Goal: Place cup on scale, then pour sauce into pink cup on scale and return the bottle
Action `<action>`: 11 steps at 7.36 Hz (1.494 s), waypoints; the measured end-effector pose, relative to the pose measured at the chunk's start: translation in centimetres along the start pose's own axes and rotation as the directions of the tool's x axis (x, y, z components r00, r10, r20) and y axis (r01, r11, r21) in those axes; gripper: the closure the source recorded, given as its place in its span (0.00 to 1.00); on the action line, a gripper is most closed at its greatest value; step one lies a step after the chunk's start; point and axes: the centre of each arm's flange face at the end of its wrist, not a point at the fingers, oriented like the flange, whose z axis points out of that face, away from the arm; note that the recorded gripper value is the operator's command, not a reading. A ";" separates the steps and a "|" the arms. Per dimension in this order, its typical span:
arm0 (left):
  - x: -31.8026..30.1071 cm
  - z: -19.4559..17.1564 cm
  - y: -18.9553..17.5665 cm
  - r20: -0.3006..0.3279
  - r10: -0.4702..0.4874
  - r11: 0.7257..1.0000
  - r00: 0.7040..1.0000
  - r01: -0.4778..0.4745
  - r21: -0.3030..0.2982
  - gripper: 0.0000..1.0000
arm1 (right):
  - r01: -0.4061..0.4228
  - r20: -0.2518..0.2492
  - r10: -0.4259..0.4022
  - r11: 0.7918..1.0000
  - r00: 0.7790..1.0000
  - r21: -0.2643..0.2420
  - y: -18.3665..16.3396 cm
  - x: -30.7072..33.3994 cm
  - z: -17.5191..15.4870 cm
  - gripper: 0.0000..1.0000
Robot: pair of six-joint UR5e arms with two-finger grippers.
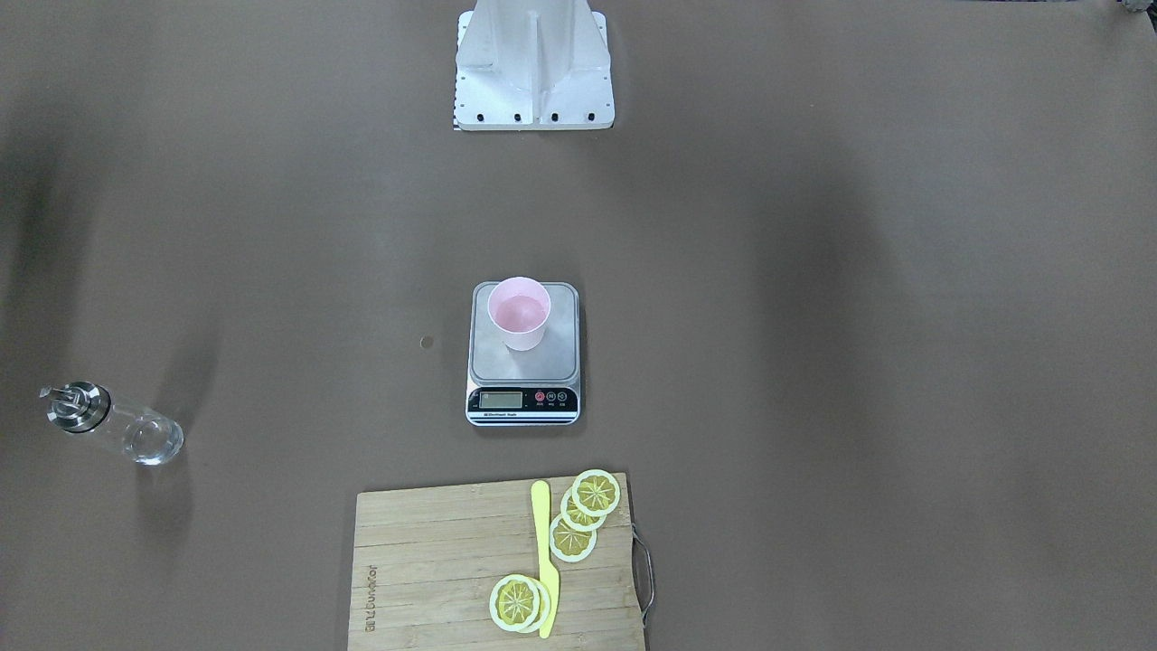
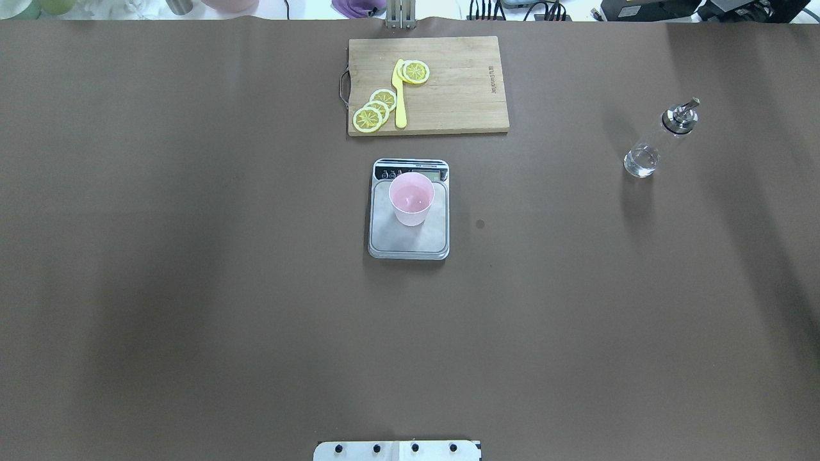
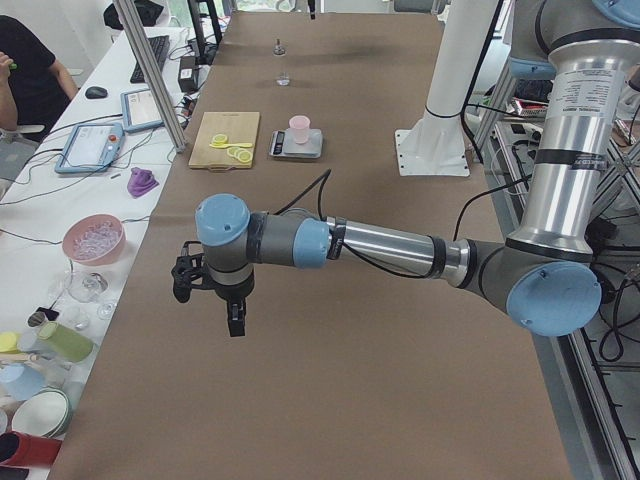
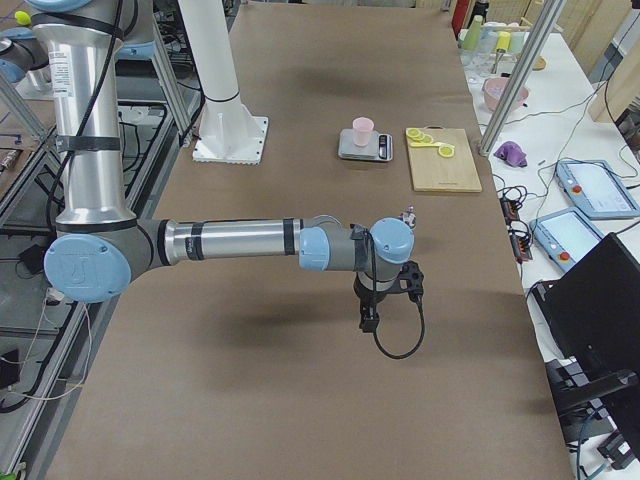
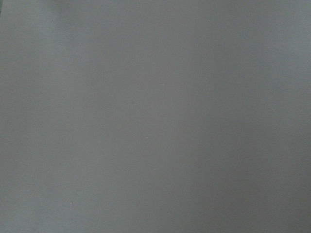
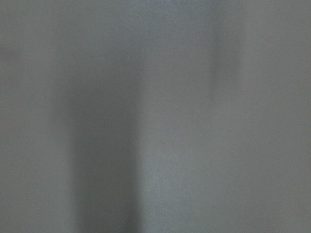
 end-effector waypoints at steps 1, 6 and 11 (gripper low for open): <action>-0.8 1.7 0.1 -0.001 0.007 1.000 1.000 -0.007 -0.009 0.02 | -0.002 0.000 0.002 1.000 1.000 0.000 0.1 0.1 0.0 0.00; 1.4 5.0 0.0 0.006 0.049 0.997 0.999 -0.049 -0.060 0.02 | -0.026 0.002 0.026 1.000 1.000 0.012 0.5 1.0 -0.9 0.00; 2.9 4.9 -1.0 0.012 0.049 0.996 0.999 -0.048 -0.079 0.01 | -0.069 0.003 0.069 0.998 0.998 0.008 1.9 0.4 -3.5 0.00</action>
